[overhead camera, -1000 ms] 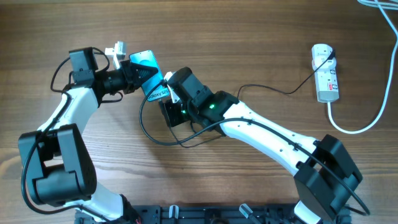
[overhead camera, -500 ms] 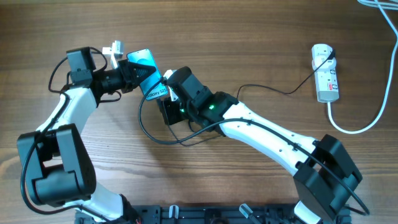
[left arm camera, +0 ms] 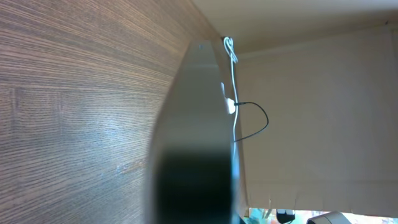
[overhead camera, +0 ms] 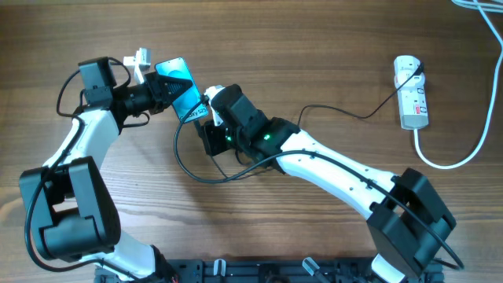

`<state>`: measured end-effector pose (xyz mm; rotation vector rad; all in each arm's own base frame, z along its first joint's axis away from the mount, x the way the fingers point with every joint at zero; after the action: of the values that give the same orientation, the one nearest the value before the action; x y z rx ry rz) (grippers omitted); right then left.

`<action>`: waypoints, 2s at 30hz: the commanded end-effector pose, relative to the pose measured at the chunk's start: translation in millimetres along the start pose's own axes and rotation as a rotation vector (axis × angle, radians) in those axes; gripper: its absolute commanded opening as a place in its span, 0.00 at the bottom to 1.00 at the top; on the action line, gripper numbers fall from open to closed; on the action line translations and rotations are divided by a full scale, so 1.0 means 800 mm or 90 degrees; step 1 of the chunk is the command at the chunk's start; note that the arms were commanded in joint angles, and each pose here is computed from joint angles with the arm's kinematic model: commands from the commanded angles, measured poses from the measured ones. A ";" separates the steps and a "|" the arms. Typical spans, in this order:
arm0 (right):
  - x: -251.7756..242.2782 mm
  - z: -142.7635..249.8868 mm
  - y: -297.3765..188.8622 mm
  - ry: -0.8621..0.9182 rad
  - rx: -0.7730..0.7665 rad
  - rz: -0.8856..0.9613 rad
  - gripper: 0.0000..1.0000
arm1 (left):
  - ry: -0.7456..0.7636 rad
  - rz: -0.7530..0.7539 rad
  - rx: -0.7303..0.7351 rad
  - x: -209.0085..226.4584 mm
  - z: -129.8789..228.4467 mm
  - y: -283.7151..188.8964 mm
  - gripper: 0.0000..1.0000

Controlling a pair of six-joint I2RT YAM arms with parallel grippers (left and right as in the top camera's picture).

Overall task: Plug charger to phone and switch on socket
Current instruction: 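Push the USB-C plug into the phone's port with the right gripper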

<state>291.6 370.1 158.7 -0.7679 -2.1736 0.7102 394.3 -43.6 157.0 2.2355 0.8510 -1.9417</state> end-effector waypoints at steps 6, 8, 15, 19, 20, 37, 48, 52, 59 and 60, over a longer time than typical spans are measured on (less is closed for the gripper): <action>-0.004 -0.020 -0.027 -0.011 -0.025 0.041 0.31 | -0.022 0.044 0.054 -0.009 0.022 0.012 0.04; 0.000 -0.025 -0.051 -0.010 -0.033 0.041 0.73 | -0.022 0.044 0.054 -0.009 0.022 0.012 0.04; -0.024 0.001 -0.083 0.023 0.042 0.086 1.00 | -0.024 0.043 0.056 -0.009 0.023 0.013 0.04; -0.015 0.023 -0.081 0.028 0.094 0.071 0.90 | -0.016 0.048 0.080 -0.016 0.034 0.028 0.04; -0.015 0.027 -0.080 0.029 0.104 0.073 0.87 | -0.013 0.049 0.086 -0.018 0.037 0.032 0.04; -0.017 0.034 -0.015 0.042 0.097 0.074 0.34 | 0.001 0.055 0.106 -0.025 0.046 0.044 0.04; -0.014 0.032 -0.015 0.045 0.098 0.054 0.04 | 0.021 0.057 0.106 -0.025 0.046 0.044 0.04; -0.009 0.013 -0.016 0.066 0.070 0.000 0.05 | 0.034 0.073 0.113 -0.029 0.048 0.043 0.04; -0.015 -0.014 -0.018 0.061 0.015 -0.016 0.05 | 0.033 0.072 0.114 -0.029 0.048 0.043 0.04; -0.015 -0.015 -0.018 0.058 0.011 -0.017 0.05 | 0.031 0.073 0.114 -0.029 0.048 0.043 0.04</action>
<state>278.4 351.6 152.0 -0.6951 -2.0246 0.7749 383.3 -85.1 160.7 2.3538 0.6751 -1.9668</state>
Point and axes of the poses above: each gripper's point midway between its finger pads, its own y axis out along the fingers, its own x axis along the line the jaws close on, z = x × y, the point moved 4 cm from there along -y, back along the fingers, and after that the axes turned 4 degrees about -y, right-handed, at the moved point
